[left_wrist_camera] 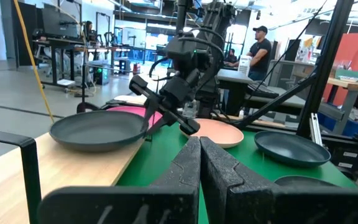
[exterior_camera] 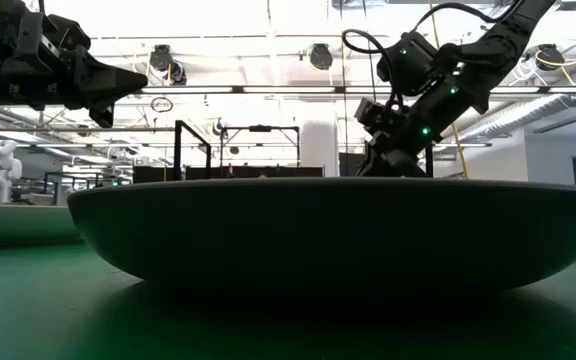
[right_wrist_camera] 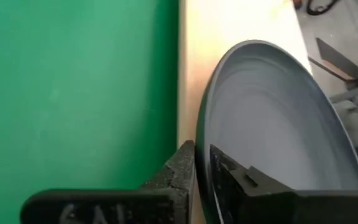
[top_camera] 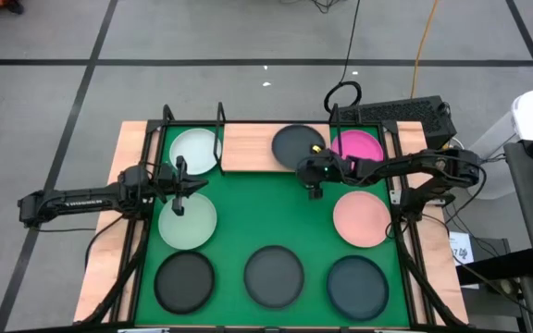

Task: Place and stack plates onto a shelf
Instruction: Put the top black plate on the shelf, then stack the white plate on top of the black plate on the shelf

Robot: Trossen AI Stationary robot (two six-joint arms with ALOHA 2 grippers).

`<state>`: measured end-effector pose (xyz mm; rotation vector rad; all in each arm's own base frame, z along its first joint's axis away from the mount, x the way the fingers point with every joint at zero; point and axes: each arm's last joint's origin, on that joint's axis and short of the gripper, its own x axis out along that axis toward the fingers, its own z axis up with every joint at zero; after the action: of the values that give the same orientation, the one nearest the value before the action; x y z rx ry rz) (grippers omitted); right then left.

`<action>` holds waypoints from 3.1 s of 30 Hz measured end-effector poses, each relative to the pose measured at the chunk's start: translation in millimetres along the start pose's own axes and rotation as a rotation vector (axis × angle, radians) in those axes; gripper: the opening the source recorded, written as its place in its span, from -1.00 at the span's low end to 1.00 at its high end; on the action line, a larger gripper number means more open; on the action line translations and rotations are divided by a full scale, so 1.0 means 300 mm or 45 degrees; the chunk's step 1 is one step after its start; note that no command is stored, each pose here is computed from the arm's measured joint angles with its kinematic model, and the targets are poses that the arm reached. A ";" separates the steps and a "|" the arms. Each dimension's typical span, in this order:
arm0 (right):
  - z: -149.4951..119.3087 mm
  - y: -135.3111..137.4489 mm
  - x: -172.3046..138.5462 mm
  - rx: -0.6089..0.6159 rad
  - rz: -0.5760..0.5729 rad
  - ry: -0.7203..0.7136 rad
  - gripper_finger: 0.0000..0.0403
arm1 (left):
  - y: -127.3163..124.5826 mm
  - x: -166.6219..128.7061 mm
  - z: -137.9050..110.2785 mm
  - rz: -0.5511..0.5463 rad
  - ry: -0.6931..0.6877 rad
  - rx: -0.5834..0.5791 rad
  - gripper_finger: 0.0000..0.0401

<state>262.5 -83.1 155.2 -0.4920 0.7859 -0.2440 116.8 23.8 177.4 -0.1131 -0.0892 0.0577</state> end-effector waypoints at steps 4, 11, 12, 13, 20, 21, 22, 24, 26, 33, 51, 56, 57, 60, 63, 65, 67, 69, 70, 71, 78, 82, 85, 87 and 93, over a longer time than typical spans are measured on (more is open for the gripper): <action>-0.002 -0.002 0.000 -0.012 -0.027 0.018 -0.75 | 0.000 0.000 0.000 0.000 0.000 0.000 -0.98; 0.005 -0.001 -0.010 -0.067 -0.059 0.029 -0.63 | 0.000 0.000 0.000 0.000 0.000 0.000 -0.98; 0.012 0.002 -0.016 -0.070 -0.064 0.014 -0.60 | 0.000 0.000 0.000 0.000 0.000 0.000 -0.98; 0.021 0.004 -0.025 -0.073 -0.063 -0.003 -0.58 | 0.000 0.000 0.000 0.000 0.000 0.000 -0.98; 0.139 -0.001 -0.170 -0.042 -0.145 -0.336 -0.45 | 0.000 0.000 0.000 0.000 0.000 0.000 -0.98; 0.158 -0.006 -0.203 -0.031 -0.166 -0.407 -0.45 | 0.000 0.000 0.000 0.000 0.000 0.000 -0.98; 0.175 -0.010 -0.238 -0.011 -0.179 -0.471 -0.45 | 0.000 0.000 0.000 0.000 0.000 0.000 -0.98; 0.200 -0.021 -0.308 0.052 -0.198 -0.597 -0.45 | 0.000 0.000 0.000 0.000 0.000 0.000 -0.98; 0.217 -0.036 -0.374 0.155 -0.196 -0.729 -0.46 | 0.000 0.000 0.000 0.000 0.000 0.000 -0.98; 0.186 -0.035 -0.493 0.411 -0.021 -0.963 -0.48 | 0.000 0.000 0.000 0.000 -0.001 -0.065 -0.98; 0.137 0.004 -0.497 0.446 0.015 -1.025 -0.48 | 0.001 0.003 0.053 0.065 -0.126 -0.135 -0.98; 0.137 0.004 -0.497 0.445 0.015 -1.025 -0.48 | -0.016 0.020 0.172 0.070 -0.010 -0.091 -0.98; 0.137 0.004 -0.497 0.445 0.015 -1.025 -0.48 | -0.018 0.023 0.191 0.106 0.071 -0.089 -0.98; 0.137 0.004 -0.497 0.444 0.014 -1.025 -0.48 | -0.018 0.027 0.238 0.284 0.345 -0.102 -0.98; 0.137 0.004 -0.497 0.443 0.013 -1.025 -0.48 | -0.007 0.019 0.243 0.526 0.662 -0.084 -0.98; 0.137 0.004 -0.497 0.443 0.014 -1.025 -0.48 | 0.003 0.021 0.223 0.681 0.821 -0.134 -0.98; 0.137 0.004 -0.497 0.443 0.014 -1.025 -0.48 | 0.014 0.033 0.198 0.807 0.886 -0.188 -0.98; 0.137 0.004 -0.497 0.443 0.013 -1.025 -0.48 | 0.026 0.056 0.159 0.896 0.925 -0.242 -0.98; 0.137 0.004 -0.497 0.442 0.013 -1.025 -0.48 | 0.031 0.069 0.139 0.925 0.950 -0.267 -0.98; 0.137 0.004 -0.497 0.443 0.013 -1.025 -0.48 | 0.035 0.083 0.122 0.941 0.978 -0.278 -0.98; 0.138 0.004 -0.497 0.442 0.013 -1.026 -0.48 | 0.064 0.161 0.014 0.983 1.232 -0.203 -0.95; 0.138 0.004 -0.497 0.443 0.012 -1.028 -0.48 | 0.080 0.189 -0.043 0.989 1.360 -0.149 -0.77; 0.138 0.003 -0.497 0.438 0.010 -1.028 -0.48 | 0.094 0.198 -0.077 1.005 1.442 -0.127 -0.61; 0.138 0.004 -0.497 0.438 0.010 -1.026 -0.48 | 0.103 0.202 -0.098 1.013 1.492 -0.114 -0.53; 0.138 0.004 -0.497 0.438 0.009 -1.025 -0.48 | 0.130 0.210 -0.138 1.063 1.568 -0.074 -0.44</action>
<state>190.2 -10.7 271.3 -0.2224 -0.0445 -0.1485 181.2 61.9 137.2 -0.2211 1.1966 0.8038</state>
